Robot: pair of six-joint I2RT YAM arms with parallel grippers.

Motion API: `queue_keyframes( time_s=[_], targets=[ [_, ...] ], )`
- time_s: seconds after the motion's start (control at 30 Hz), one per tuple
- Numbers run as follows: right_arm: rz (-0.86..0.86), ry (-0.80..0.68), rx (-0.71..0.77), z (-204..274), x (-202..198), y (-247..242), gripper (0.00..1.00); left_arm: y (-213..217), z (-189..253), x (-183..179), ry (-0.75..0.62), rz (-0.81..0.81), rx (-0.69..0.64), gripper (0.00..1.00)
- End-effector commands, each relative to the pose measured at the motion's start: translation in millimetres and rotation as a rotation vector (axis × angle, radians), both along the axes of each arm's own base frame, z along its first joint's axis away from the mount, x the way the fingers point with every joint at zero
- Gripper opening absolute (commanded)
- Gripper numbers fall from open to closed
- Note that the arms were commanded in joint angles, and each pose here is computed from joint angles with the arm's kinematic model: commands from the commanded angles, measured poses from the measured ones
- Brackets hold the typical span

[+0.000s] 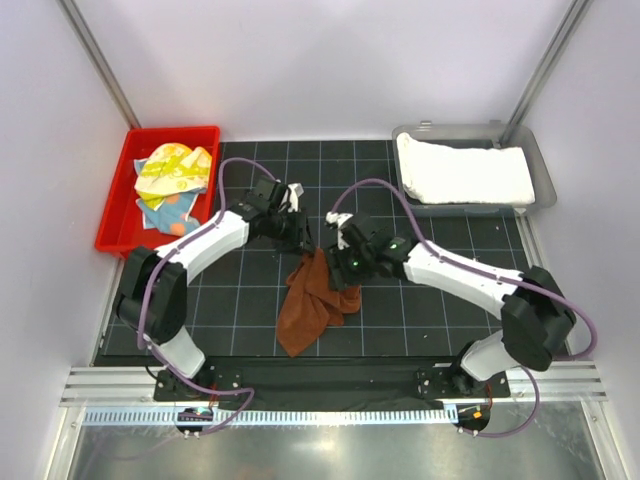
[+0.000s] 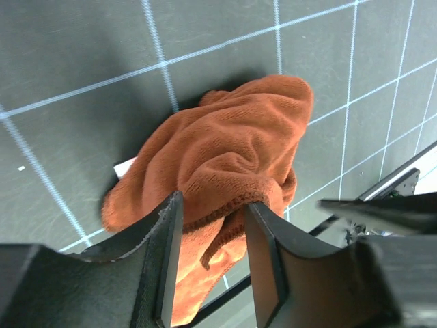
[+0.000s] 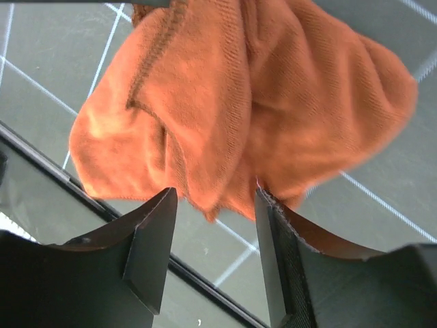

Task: Fold and stack the towels
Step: Flatten out the crumpled towel

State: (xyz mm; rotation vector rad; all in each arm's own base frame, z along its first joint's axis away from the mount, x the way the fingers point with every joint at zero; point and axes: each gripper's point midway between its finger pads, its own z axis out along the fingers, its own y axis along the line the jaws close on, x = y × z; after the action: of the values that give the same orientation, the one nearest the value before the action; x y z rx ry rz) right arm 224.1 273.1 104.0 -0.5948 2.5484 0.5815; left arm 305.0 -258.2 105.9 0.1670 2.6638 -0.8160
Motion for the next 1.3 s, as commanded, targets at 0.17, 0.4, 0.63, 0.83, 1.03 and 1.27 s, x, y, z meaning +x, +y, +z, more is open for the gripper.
queue_keyframes(
  time_s=[0.17, 0.4, 0.63, 0.83, 1.03, 1.27],
  targets=[
    [0.08, -0.373, -0.065, 22, -3, 71, 0.5, 21, 8, -1, 0.013, 0.043, -0.065, 0.45],
    [0.071, -0.489, -0.157, 10, 5, 96, 0.49, 13, 5, -2, 0.062, 0.034, -0.149, 0.47],
    [0.055, -0.534, -0.264, -11, 13, 91, 0.45, 8, 8, 3, 0.068, 0.046, -0.174, 0.47],
    [0.081, -0.492, -0.203, -19, 5, 104, 0.43, 8, 6, 5, 0.076, 0.055, -0.174, 0.48],
    [0.067, -0.487, -0.23, -31, 6, 100, 0.53, 9, 5, 6, 0.077, 0.064, -0.169, 0.48],
    [0.006, -0.538, -0.305, -18, 16, 80, 0.1, 12, 9, 6, 0.063, 0.075, -0.161, 0.49]
  ],
)
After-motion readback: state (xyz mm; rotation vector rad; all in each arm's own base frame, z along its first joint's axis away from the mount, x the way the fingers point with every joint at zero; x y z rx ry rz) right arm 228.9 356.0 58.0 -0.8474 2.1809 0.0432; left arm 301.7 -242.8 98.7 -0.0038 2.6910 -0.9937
